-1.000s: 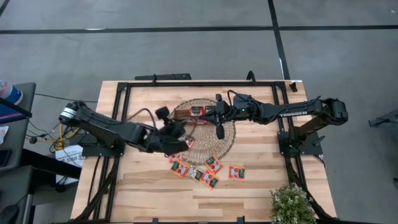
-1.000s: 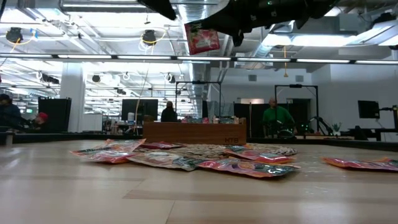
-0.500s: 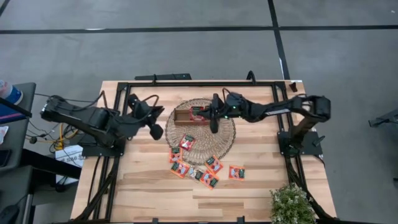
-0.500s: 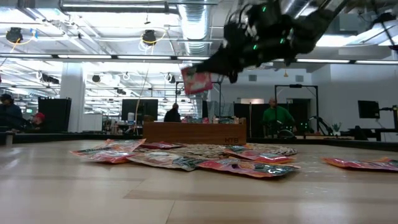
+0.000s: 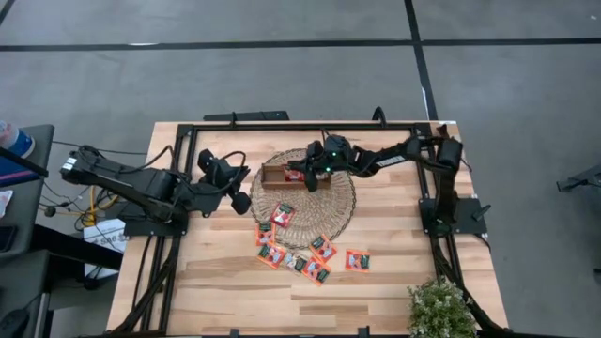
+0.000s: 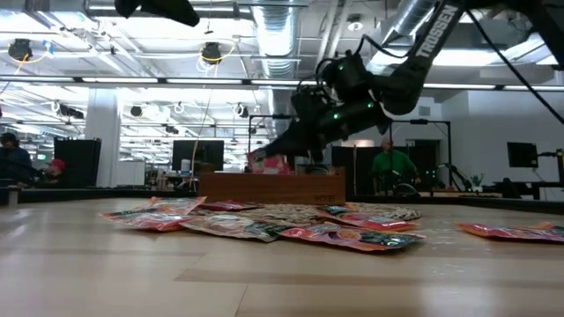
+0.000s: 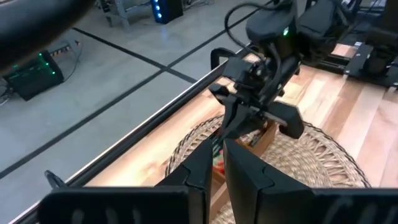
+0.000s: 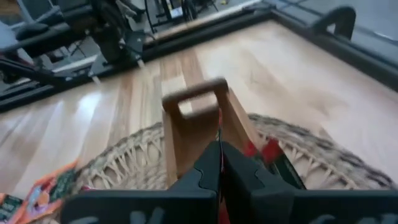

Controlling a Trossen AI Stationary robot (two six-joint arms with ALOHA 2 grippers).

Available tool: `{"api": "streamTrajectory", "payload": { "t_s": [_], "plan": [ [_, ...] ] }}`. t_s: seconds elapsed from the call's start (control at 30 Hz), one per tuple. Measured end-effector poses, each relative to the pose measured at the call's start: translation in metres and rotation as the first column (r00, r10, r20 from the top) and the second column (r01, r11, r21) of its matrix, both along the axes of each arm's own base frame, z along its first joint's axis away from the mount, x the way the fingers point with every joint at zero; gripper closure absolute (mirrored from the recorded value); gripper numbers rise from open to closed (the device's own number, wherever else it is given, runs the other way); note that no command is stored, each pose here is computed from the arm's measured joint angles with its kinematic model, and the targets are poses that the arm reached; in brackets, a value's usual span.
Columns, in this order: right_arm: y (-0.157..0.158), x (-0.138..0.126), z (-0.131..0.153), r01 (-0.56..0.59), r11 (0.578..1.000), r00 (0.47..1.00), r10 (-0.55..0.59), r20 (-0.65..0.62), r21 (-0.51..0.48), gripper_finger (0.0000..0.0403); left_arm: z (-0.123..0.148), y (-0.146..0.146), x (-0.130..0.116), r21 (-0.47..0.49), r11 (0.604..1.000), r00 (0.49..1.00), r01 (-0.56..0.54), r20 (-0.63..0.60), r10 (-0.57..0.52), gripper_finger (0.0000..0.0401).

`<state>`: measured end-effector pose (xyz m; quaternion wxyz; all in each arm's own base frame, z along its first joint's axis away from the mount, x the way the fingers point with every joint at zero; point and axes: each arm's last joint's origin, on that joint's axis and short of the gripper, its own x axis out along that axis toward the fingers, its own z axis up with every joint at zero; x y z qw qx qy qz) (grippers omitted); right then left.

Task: Pick & Place Tea
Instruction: Put the left red tea bag into the middle section of the wooden organizer

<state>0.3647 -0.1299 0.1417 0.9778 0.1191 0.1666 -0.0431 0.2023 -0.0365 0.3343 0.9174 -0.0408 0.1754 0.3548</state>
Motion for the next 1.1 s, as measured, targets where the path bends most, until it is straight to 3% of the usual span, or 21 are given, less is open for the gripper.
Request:
{"api": "streamTrajectory", "payload": {
  "t_s": [0.6,0.9,1.1],
  "plan": [
    [-0.001,-0.001,-0.005,0.031,1.0,0.997,-0.031,-0.065,0.0,0.0397,-0.001,-0.001,0.003,-0.013,1.0,1.0,0.019,-0.004,-0.019,0.0368],
    [0.001,-0.003,-0.003,0.026,1.0,0.995,-0.025,-0.094,0.003,0.0298,-0.001,-0.001,0.003,-0.013,1.0,1.0,0.02,-0.004,-0.02,0.0368],
    [0.003,-0.011,0.024,0.026,0.998,0.995,-0.031,-0.099,-0.054,0.024,-0.001,-0.001,0.003,-0.015,1.0,1.0,0.023,-0.005,-0.023,0.0368]
  ]
}}
